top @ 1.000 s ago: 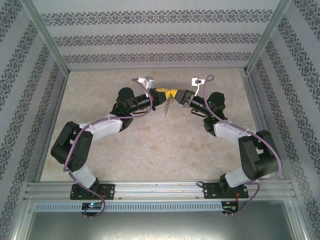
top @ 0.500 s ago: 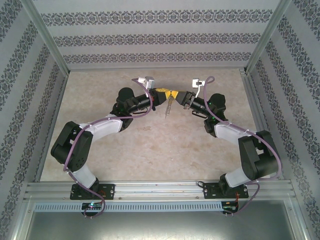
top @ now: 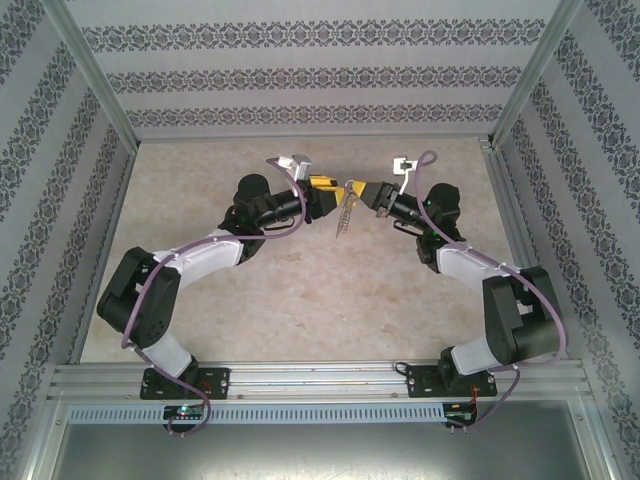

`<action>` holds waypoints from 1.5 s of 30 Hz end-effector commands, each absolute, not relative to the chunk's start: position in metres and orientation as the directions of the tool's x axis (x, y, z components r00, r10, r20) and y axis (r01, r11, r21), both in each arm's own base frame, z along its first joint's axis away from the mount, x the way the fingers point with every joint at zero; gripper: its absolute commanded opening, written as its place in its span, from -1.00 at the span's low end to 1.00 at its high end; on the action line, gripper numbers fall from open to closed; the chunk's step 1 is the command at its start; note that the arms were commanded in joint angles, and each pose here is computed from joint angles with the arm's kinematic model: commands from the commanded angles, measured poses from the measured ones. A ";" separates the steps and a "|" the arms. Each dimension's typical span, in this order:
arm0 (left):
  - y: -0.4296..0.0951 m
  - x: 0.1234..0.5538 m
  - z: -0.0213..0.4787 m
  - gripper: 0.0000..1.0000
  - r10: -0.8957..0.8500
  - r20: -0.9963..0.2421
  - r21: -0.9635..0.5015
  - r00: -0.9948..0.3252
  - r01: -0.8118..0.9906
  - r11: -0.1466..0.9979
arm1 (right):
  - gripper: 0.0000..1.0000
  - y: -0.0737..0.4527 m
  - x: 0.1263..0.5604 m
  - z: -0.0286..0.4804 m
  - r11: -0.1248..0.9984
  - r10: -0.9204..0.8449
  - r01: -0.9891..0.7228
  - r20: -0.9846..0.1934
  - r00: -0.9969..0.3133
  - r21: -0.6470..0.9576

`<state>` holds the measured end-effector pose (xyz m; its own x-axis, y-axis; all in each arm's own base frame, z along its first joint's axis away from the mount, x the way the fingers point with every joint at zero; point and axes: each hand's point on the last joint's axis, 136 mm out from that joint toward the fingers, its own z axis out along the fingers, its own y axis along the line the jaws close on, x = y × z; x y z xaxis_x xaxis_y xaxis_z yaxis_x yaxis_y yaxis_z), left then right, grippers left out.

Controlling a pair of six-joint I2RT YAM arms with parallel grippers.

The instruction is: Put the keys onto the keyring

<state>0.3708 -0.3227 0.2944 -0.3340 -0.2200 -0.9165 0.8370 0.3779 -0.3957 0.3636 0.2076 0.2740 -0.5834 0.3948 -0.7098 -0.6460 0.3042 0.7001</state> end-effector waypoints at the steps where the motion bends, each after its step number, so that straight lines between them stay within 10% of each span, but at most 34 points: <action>1: -0.318 0.365 0.321 0.09 -0.198 -0.951 -0.302 -0.239 0.863 0.405 | -1.00 0.202 0.359 0.285 0.333 0.367 -0.690 -0.763 -0.533 0.642; 21: -0.330 0.359 0.310 0.48 0.067 -0.929 -0.337 -0.365 0.906 0.255 | -1.00 0.204 0.318 0.285 0.450 0.038 -0.791 -0.894 -0.447 0.415; 45: -0.351 0.343 0.290 -0.04 0.154 -0.877 -0.442 -0.455 0.890 0.109 | -1.00 0.216 0.304 0.291 0.381 0.007 -0.828 -0.897 -0.443 0.412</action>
<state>0.3472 -0.3446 0.2853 -0.4657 0.1433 -0.8733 0.8821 0.1546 -0.4450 0.3092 0.2109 0.2710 -0.5042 0.0093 -0.8635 -0.7808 0.4224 0.4604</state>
